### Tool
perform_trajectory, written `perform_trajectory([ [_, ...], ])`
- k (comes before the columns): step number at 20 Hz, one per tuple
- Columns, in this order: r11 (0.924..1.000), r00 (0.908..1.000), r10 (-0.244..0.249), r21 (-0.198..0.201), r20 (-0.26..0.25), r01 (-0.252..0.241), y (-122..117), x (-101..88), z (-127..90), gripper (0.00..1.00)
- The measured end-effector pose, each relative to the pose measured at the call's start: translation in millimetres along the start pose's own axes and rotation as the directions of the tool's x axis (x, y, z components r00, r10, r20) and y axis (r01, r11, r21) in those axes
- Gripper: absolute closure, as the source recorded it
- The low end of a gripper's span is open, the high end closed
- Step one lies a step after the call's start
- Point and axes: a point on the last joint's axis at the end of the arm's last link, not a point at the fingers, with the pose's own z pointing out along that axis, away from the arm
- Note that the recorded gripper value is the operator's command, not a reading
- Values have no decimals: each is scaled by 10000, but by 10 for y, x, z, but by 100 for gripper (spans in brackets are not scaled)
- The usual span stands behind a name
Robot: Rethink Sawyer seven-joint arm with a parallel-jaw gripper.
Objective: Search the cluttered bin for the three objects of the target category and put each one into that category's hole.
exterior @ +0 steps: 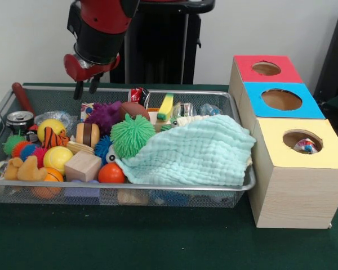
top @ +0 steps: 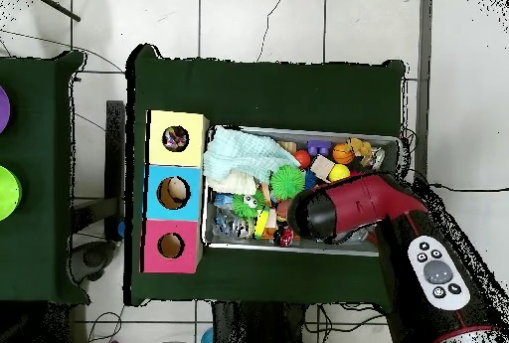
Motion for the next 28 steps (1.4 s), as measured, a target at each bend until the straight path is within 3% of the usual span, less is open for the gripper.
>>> perform_trajectory([
  [11,10000,9997,23,16,228,-23,-34,-27,-6,0],
  [20,9994,9977,-33,347,682,9,-90,-61,20,0],
  [28,9992,9975,-73,395,708,45,-88,-72,21,0],
])
